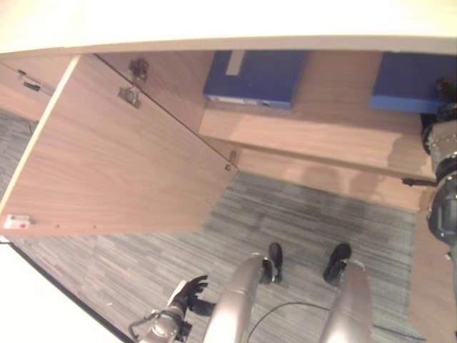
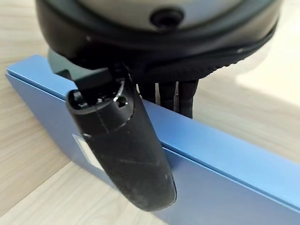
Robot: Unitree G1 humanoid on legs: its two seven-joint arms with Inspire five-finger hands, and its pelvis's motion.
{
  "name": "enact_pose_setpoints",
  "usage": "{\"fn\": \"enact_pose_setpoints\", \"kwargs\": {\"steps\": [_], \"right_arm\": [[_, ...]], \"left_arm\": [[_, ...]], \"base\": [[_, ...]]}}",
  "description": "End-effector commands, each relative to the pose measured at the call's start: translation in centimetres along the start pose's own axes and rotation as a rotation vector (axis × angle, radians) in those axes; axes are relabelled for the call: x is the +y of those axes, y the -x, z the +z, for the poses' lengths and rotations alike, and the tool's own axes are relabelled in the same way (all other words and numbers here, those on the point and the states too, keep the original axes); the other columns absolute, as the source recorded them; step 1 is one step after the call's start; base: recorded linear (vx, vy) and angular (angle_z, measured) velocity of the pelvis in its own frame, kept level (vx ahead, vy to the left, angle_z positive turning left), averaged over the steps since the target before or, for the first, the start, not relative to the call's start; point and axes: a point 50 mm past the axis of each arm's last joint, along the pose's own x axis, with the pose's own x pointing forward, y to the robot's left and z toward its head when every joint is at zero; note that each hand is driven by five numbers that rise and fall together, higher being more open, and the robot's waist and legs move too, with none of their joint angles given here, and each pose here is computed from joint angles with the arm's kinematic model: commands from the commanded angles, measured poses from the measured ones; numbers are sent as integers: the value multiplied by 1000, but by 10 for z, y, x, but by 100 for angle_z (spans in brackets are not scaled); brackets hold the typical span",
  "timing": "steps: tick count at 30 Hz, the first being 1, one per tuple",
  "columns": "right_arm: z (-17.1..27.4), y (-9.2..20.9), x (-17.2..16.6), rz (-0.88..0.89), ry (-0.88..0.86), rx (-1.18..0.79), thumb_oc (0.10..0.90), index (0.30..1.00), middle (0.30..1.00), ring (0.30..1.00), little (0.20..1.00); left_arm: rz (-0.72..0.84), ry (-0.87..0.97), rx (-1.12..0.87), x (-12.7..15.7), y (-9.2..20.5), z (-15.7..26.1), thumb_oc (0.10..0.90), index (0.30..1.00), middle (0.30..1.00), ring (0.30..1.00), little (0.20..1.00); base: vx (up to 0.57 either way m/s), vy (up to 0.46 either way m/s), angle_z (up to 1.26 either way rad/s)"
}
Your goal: Put the empty folder in the office cabinet
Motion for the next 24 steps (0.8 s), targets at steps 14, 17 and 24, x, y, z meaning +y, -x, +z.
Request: {"fn": "enact_pose_setpoints", "kwargs": {"steps": [14, 17, 24], "right_arm": [[-5, -5, -20, -128, 15, -3, 800, 900, 900, 900, 900], [-22, -8, -33, -167, 34, 30, 800, 900, 900, 900, 900], [-43, -13, -62, -232, 74, 69, 800, 900, 900, 900, 900]], "left_arm": [[111, 10, 122, 19, 6, -27, 800, 900, 900, 900, 900], [99, 6, 123, 13, 5, -26, 800, 900, 900, 900, 900], [83, 27, 131, 5, 6, -29, 800, 900, 900, 900, 900]], "base": [[6, 6, 2], [-83, 27, -3], [15, 3, 2]]}}
